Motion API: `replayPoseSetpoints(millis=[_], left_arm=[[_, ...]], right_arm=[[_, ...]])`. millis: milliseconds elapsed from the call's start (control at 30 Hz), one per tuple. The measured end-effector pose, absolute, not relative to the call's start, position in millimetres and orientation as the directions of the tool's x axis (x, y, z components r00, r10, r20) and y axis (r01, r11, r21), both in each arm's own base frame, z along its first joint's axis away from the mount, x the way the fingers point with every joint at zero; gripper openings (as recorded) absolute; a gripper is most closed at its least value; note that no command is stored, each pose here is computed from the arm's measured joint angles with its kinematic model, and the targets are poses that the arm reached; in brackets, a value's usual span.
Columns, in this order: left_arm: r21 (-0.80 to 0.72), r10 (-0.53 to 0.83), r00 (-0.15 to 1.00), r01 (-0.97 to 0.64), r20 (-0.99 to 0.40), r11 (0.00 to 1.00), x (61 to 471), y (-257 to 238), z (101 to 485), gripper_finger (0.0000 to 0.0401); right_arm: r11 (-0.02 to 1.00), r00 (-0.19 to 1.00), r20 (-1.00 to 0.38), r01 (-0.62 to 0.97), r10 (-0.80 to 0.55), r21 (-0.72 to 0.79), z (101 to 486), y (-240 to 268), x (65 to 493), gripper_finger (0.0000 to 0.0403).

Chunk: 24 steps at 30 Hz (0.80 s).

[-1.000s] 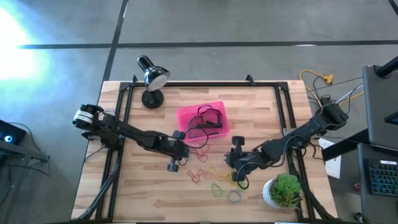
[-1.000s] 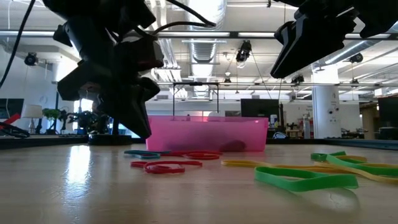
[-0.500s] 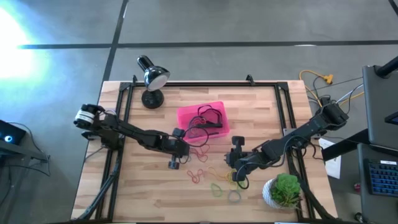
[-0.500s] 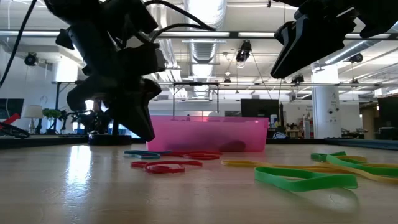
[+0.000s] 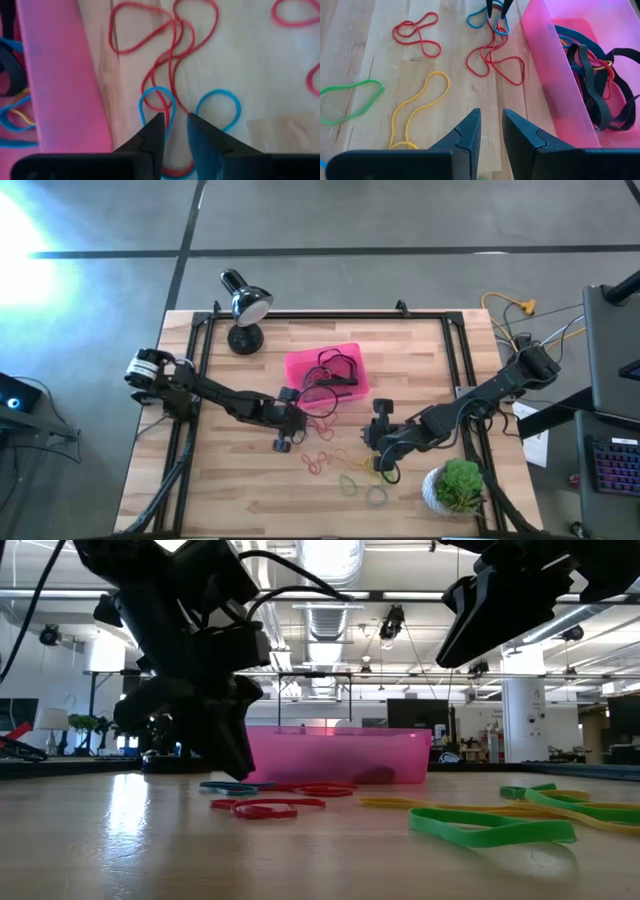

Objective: Pick and place rubber bands into bin
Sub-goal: Put the blue rubber band into the red bin

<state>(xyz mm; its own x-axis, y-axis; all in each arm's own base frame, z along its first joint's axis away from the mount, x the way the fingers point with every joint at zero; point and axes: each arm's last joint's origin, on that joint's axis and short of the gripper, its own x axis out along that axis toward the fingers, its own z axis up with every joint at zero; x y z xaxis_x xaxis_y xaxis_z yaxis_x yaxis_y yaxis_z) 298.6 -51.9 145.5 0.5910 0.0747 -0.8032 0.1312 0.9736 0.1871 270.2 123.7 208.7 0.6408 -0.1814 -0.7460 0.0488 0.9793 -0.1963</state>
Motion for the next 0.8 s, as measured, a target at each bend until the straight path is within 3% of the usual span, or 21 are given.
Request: replayPoseSetpoints(millis=[467,800], left_arm=[[0.172,0.073,0.571,0.121,-0.818,0.978,307,-48,130,0.0080],[-0.014,-0.082,0.541,0.128,-0.837,0.992,308,-39,125,0.0079]], right_arm=[[0.979,0.636,-0.750,0.050,-0.184,-0.198,206,123,269,0.0068],[0.980,0.638,-0.748,0.054,-0.183,-0.194,206,123,269,0.0068]])
